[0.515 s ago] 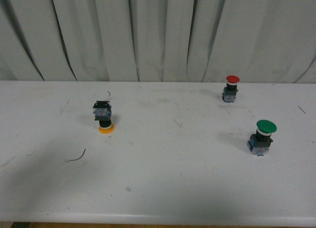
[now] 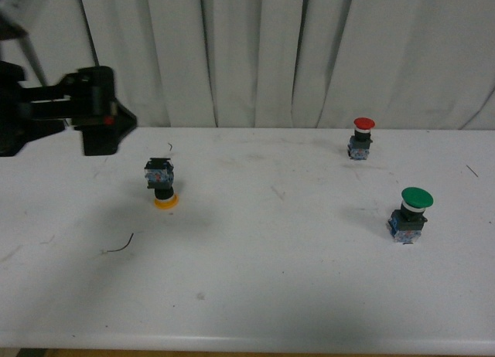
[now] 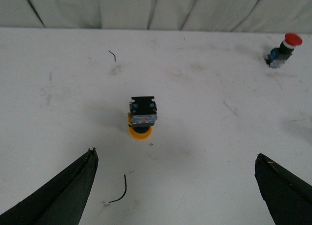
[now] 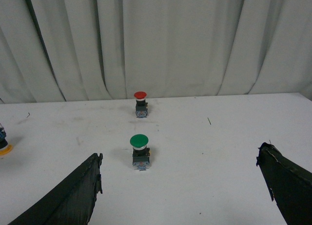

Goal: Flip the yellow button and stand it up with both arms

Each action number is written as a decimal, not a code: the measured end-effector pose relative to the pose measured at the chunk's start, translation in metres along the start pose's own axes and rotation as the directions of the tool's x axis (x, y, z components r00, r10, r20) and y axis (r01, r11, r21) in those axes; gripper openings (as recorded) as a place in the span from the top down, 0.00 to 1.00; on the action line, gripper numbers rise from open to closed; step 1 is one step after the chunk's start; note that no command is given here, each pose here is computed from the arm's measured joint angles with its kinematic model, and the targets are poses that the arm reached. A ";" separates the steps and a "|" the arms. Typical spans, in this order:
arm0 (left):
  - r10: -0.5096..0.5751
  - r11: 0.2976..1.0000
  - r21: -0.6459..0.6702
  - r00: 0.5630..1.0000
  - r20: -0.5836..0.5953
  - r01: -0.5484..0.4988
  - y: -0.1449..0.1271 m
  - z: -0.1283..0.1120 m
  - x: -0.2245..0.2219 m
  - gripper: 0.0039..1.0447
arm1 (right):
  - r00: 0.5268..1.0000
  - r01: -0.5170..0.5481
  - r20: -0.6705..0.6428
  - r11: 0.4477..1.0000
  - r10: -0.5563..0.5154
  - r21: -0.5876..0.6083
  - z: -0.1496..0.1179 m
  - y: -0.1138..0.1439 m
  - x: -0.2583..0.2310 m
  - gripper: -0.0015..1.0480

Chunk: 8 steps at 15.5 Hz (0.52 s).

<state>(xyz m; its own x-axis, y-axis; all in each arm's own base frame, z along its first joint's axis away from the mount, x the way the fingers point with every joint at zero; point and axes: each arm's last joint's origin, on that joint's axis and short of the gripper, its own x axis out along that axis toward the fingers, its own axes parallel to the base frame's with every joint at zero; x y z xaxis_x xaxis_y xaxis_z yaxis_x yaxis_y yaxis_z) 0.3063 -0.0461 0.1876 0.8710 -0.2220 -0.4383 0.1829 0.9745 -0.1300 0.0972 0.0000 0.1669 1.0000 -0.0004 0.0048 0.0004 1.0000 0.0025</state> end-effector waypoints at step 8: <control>0.013 1.000 0.029 0.997 -0.075 -0.011 -0.003 0.018 0.052 0.06 | 1.000 0.000 0.000 1.000 0.000 0.000 0.000 0.000 0.000 0.06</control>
<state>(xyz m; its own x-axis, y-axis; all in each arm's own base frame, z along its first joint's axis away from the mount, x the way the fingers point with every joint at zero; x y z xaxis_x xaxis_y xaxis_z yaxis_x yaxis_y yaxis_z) 0.3588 -0.0602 0.1818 0.8367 -0.2109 -0.5055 0.1865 0.9775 -0.0989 0.0972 0.0000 0.1669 1.0000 -0.0004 0.0048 0.0004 1.0000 0.0025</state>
